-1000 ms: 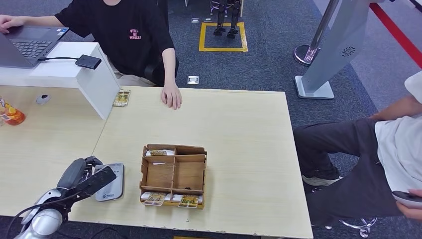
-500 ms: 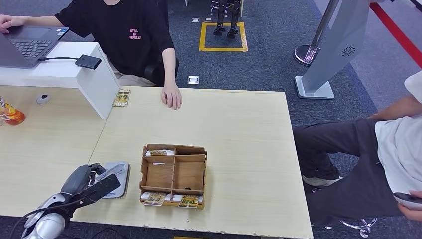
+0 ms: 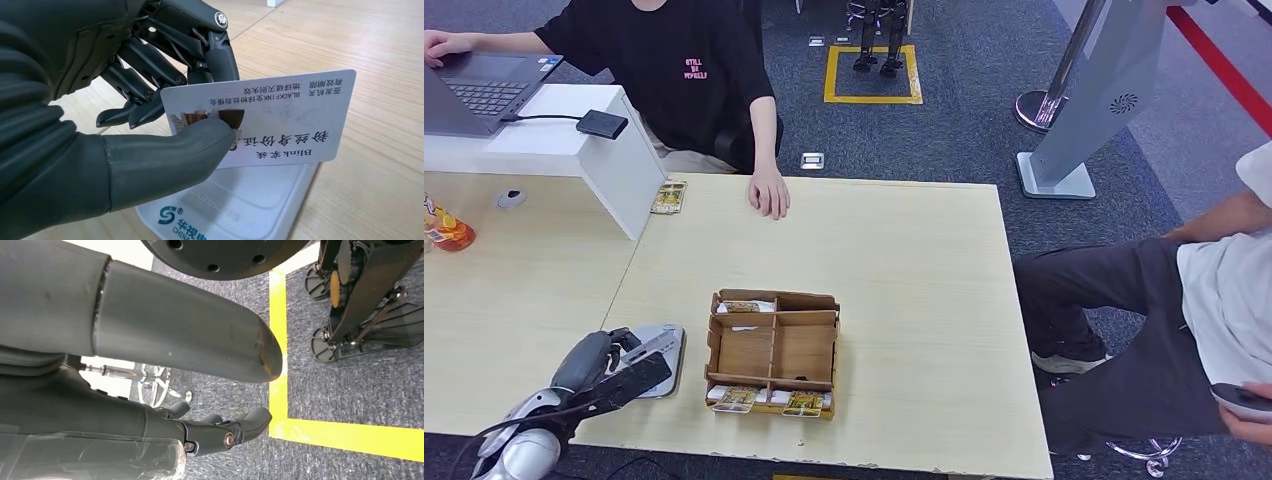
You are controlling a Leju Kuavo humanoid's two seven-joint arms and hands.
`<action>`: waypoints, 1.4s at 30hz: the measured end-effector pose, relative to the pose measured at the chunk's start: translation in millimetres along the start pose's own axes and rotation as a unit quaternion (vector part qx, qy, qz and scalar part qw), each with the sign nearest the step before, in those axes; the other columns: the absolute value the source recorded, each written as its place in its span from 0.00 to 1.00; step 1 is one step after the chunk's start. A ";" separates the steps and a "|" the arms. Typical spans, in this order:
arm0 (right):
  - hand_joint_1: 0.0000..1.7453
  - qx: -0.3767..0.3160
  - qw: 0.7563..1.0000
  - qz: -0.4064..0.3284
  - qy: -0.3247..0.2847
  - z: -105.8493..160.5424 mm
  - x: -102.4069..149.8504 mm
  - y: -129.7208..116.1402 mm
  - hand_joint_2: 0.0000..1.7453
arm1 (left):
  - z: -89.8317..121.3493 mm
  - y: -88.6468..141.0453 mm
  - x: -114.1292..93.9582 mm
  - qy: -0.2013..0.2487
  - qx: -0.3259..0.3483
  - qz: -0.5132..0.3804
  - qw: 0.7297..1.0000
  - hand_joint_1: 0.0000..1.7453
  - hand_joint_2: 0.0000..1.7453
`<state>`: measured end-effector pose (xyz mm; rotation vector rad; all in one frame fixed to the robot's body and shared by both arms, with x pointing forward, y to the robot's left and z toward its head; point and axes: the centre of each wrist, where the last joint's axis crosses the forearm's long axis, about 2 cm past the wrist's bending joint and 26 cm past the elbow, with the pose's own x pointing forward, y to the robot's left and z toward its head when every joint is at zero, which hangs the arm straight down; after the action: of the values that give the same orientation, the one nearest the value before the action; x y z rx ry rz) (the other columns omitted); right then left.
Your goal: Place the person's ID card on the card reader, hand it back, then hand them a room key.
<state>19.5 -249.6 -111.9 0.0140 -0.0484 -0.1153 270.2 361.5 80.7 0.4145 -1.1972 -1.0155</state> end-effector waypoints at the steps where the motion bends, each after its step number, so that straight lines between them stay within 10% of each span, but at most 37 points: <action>1: 0.00 0.001 1.000 0.003 -0.002 0.0 -0.4 0.0 0.00 | 0.6 -1.4 -0.3 0.002 -0.002 0.000 1.000 1.00 1.00; 15: 0.00 0.000 1.000 0.015 -0.006 0.4 -8.6 -3.2 0.00 | 16.7 -10.7 -11.9 -0.022 -0.057 0.128 0.990 1.00 1.00; 42: 0.00 -0.002 1.000 -0.002 -0.003 1.1 -3.5 1.7 0.00 | 17.8 -5.1 -9.0 -0.012 -0.008 0.058 0.998 1.00 1.00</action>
<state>16.2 -247.5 -111.0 0.0090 -0.0544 -0.1191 251.8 370.4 78.2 0.3163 -1.2193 -0.9316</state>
